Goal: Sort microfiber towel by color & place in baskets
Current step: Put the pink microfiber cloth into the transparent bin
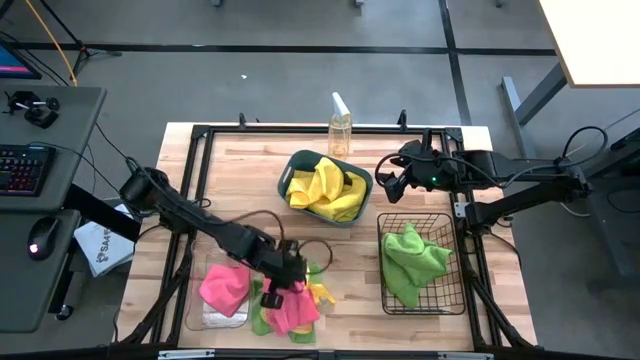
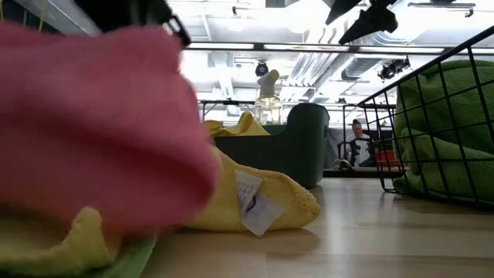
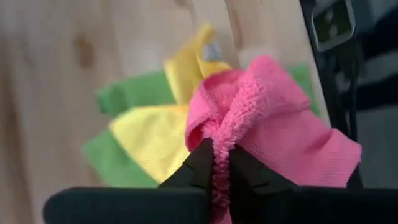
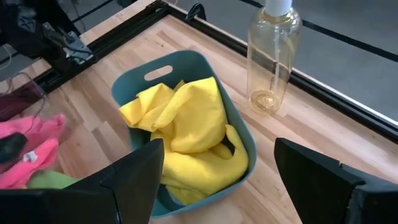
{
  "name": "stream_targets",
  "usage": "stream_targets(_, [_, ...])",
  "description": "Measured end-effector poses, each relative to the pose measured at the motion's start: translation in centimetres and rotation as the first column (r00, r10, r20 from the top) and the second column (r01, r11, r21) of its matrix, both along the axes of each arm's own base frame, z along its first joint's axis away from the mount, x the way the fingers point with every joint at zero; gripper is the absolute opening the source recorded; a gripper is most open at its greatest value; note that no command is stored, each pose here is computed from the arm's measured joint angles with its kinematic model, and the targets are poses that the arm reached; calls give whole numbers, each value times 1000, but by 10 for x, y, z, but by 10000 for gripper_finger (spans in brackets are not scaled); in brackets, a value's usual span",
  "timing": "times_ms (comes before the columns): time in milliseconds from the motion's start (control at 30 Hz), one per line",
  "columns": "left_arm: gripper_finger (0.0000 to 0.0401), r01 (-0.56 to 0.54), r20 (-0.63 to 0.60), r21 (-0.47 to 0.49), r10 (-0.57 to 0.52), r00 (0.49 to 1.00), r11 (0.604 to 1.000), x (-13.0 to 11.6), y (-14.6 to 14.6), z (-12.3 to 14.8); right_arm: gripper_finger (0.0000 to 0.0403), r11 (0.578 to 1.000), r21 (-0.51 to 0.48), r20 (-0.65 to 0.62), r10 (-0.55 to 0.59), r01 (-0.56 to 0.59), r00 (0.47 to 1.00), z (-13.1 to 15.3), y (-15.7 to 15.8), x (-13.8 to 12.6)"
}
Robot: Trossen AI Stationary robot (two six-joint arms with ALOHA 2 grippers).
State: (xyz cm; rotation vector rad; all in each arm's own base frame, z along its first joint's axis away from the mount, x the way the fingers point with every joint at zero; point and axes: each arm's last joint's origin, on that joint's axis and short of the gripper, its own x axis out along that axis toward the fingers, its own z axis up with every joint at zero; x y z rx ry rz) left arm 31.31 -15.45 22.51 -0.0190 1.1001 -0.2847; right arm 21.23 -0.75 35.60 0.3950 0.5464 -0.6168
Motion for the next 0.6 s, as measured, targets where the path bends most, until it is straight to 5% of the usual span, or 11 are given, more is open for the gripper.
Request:
stream_targets(267, [1, -126, 288, -37, 131, 949, 991, -40, 31, 88, 303, 999, 9, 22, -45, 45, 999, 1, -1, 0])
stream_targets(600, [1, -258, 628, -257, 364, 688, 931, -143, 81, 188, 303, 987, 57, 75, -154, 150, 985, 1, -2, -1])
